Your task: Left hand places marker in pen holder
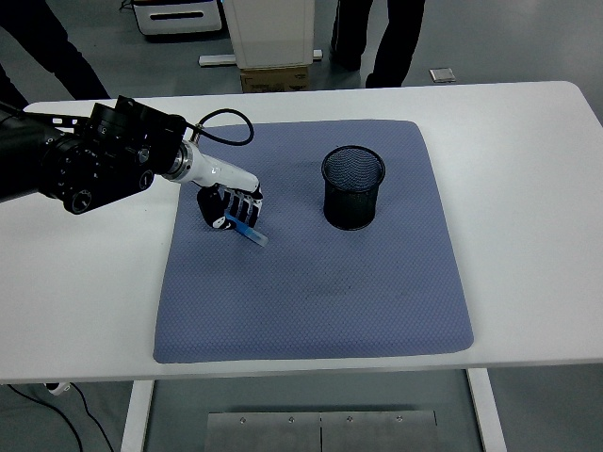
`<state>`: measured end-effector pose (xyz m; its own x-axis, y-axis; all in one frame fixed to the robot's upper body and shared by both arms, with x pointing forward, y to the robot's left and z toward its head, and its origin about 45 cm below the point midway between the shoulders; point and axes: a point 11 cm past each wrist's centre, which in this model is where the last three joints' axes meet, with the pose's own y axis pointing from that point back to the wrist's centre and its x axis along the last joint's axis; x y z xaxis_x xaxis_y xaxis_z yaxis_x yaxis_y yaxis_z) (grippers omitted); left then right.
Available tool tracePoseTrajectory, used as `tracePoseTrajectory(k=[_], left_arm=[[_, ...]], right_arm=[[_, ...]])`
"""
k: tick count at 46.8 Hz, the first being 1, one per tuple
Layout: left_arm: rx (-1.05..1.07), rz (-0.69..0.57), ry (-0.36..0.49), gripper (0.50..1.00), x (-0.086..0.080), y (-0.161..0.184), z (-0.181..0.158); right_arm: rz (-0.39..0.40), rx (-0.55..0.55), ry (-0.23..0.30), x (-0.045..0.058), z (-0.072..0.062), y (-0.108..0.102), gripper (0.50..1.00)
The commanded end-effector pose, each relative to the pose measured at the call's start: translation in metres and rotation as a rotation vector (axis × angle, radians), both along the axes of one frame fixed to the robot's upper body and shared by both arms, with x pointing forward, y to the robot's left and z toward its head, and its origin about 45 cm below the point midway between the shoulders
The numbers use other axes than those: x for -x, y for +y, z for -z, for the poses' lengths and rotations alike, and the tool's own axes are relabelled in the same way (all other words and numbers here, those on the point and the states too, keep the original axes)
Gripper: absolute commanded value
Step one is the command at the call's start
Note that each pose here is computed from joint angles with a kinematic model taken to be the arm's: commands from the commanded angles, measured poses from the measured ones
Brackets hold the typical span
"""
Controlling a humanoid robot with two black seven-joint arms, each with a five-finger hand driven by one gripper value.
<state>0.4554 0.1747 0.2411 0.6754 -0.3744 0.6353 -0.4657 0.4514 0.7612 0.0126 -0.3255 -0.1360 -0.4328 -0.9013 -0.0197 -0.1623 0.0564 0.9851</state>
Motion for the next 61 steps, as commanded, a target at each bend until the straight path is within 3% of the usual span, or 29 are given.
tracePoseTrajectory(k=[1,3,9,13,24,36,46,61], left_arm=[[0.000,0.000,0.000,0.613,0.0000,0.0000,0.0000],[0.000,-0.001,-0.002,0.637,-0.0002,0.0001,-0.0001],[0.000,0.000,0.000,0.610,0.0000,0.0000,0.0000],[0.002,0.003,0.004,0.645,0.0007,-0.0005,0.0003],[0.020,0.020,0.020,0.681,0.0031,-0.0031,0.0003],[0.024,0.029,0.043,0.675,0.0056,-0.0039,0.0012],[0.018,0.032,0.041,0.613,0.0054,-0.0032,0.0014],[0.014,0.038,0.045,0.613,0.0069,-0.0034,0.0041]], right_arm=[[0.000,0.000,0.000,0.0000,0.0000,0.0000,1.000],[0.000,0.000,0.000,0.0000,0.0000,0.0000,1.000],[0.000,0.000,0.000,0.0000,0.0000,0.0000,1.000],[0.000,0.000,0.000,0.0000,0.0000,0.0000,1.000],[-0.001,0.000,0.000,0.0001,0.0000,0.0000,1.000],[-0.001,0.000,0.000,0.0001,0.0000,0.0000,1.000],[-0.001,0.000,0.000,0.0001,0.0000,0.0000,1.000],[0.000,0.000,0.000,0.0000,0.0000,0.0000,1.000]])
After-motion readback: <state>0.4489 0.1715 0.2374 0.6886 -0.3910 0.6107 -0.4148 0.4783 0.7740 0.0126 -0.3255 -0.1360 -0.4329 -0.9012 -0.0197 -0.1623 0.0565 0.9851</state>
